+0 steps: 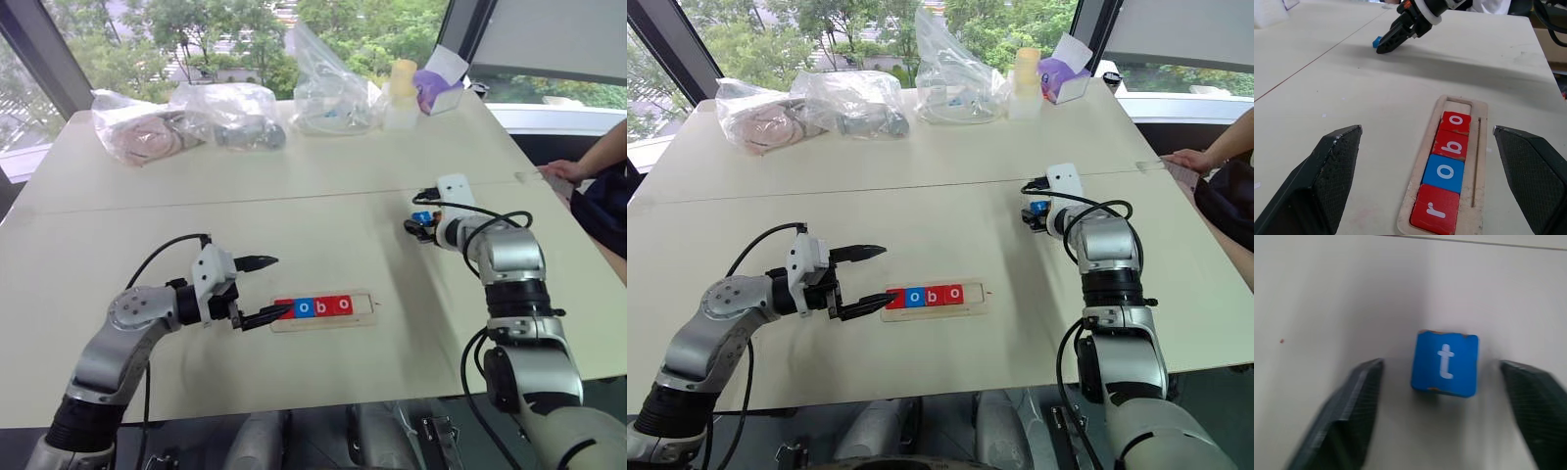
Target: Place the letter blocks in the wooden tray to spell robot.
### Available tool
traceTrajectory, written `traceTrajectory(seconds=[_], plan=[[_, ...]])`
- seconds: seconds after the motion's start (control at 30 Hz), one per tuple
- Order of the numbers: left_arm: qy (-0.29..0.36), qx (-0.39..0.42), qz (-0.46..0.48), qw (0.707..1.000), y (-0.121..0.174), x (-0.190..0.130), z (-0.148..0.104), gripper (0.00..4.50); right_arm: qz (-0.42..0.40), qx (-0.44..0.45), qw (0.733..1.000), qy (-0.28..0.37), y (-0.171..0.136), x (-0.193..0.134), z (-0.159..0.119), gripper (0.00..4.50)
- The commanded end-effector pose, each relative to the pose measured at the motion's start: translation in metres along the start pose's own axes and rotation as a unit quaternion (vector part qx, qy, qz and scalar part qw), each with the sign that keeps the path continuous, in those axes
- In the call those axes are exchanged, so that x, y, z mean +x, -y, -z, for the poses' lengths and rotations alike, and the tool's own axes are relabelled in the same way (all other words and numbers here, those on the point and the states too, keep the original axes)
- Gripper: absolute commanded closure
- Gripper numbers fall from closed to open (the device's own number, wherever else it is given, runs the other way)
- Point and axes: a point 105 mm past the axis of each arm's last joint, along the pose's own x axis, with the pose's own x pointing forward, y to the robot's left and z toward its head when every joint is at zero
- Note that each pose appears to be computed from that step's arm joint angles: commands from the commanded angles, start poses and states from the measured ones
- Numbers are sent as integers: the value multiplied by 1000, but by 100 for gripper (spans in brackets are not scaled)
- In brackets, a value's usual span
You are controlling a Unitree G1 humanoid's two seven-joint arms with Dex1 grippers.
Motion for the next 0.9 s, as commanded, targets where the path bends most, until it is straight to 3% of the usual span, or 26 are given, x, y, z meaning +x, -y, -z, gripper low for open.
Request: traceTrajectory(seconds=[0.03,0.07,0.2,0.33,0.5,0.67,0.8,0.87,0.9], plan=[[12,17,0,1000,0,-1,-9,0,5,8,1000,14,0,-2,-10,288],[12,17,1,1000,1,-1,-9,0,7,8,1000,13,1,-3,-9,333],[13,16,2,1000,3,0,-8,0,31,7,999,-6,6,-22,5,334],[13,13,2,1000,4,0,-5,0,12,33,997,-73,-22,-72,51,334],[11,6,8,1000,7,-2,-1,0,-22,41,997,-66,-56,-112,97,334],[10,5,16,1000,7,0,0,0,-24,54,996,-64,-61,-126,111,334],[12,6,18,1000,7,3,0,0,-47,46,996,-55,-64,-124,102,137],[13,6,18,1000,6,3,-1,0,-92,-15,994,-54,-68,-128,92,31],[14,7,17,1000,6,4,-1,0,-116,-51,990,-62,-68,-131,88,2]])
